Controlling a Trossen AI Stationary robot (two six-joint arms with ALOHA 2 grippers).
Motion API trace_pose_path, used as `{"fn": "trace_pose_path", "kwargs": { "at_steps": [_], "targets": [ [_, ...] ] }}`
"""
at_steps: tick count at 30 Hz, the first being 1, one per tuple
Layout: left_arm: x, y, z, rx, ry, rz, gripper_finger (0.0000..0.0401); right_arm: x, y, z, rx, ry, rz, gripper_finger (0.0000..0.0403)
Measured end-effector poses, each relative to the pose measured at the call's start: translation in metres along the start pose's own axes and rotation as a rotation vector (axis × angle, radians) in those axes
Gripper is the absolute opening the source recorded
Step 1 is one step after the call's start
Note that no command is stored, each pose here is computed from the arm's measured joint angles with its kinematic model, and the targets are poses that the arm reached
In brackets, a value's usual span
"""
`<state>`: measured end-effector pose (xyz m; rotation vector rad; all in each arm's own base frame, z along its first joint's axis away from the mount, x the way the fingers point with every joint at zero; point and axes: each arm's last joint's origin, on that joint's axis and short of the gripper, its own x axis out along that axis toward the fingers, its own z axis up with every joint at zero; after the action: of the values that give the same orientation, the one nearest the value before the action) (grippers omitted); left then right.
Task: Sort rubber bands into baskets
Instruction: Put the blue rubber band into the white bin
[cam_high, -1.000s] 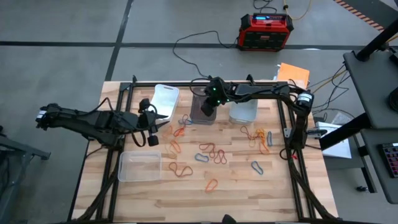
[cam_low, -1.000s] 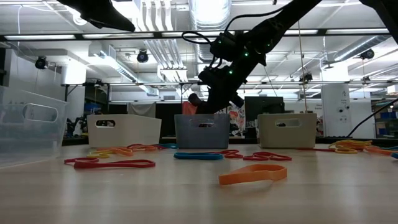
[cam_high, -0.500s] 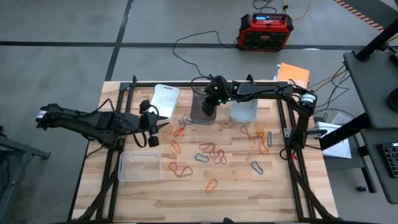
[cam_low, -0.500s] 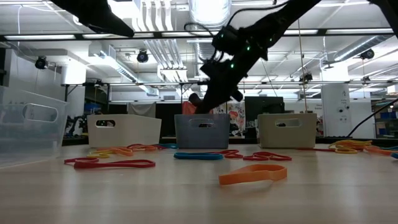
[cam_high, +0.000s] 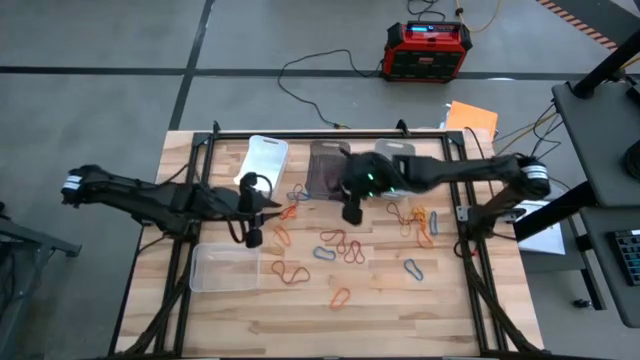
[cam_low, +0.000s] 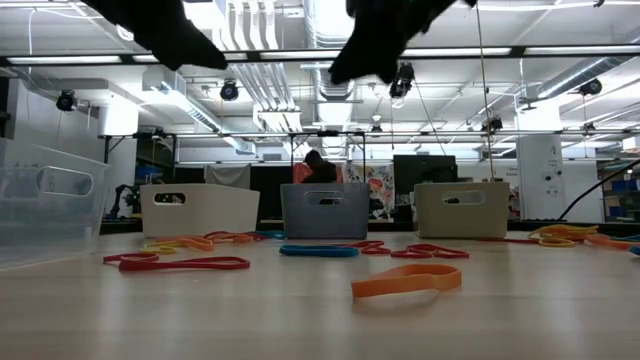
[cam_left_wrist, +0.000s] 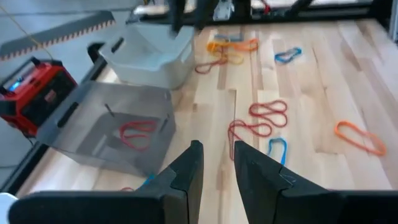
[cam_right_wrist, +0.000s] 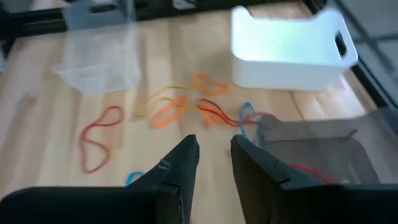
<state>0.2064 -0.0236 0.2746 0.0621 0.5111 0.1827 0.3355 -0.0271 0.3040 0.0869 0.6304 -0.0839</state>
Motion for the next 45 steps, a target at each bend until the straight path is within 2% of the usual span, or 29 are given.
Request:
{"fn": "trace_pose_path", "kwargs": {
  "at_steps": [7, 15, 20, 31, 36, 45],
  "targets": [
    [0.019, -0.014, -0.005, 0.022, 0.053, -0.054, 0.0075, -0.022, 0.048, -0.021, -0.041, 0.000, 0.074, 0.0081],
    [0.047, -0.039, -0.011, 0.053, 0.054, -0.102, 0.0075, -0.031, 0.071, -0.062, 0.023, 0.011, -0.066, 0.0096],
    [0.069, -0.051, -0.019, 0.071, 0.070, -0.110, 0.0075, -0.030, 0.077, -0.078, 0.054, -0.028, -0.044, 0.0112],
    [0.110, -0.080, -0.031, 0.086, 0.180, -0.149, 0.0075, -0.033, 0.077, -0.082, 0.011, -0.052, -0.056, 0.0166],
    [0.121, -0.088, -0.034, 0.106, 0.247, -0.146, 0.0075, -0.022, 0.082, -0.109, -0.060, -0.031, -0.028, 0.0176],
    [0.153, -0.102, -0.045, 0.122, 0.313, -0.128, 0.0080, -0.036, 0.077, -0.107, -0.044, -0.079, -0.020, 0.0178]
  ]
}}
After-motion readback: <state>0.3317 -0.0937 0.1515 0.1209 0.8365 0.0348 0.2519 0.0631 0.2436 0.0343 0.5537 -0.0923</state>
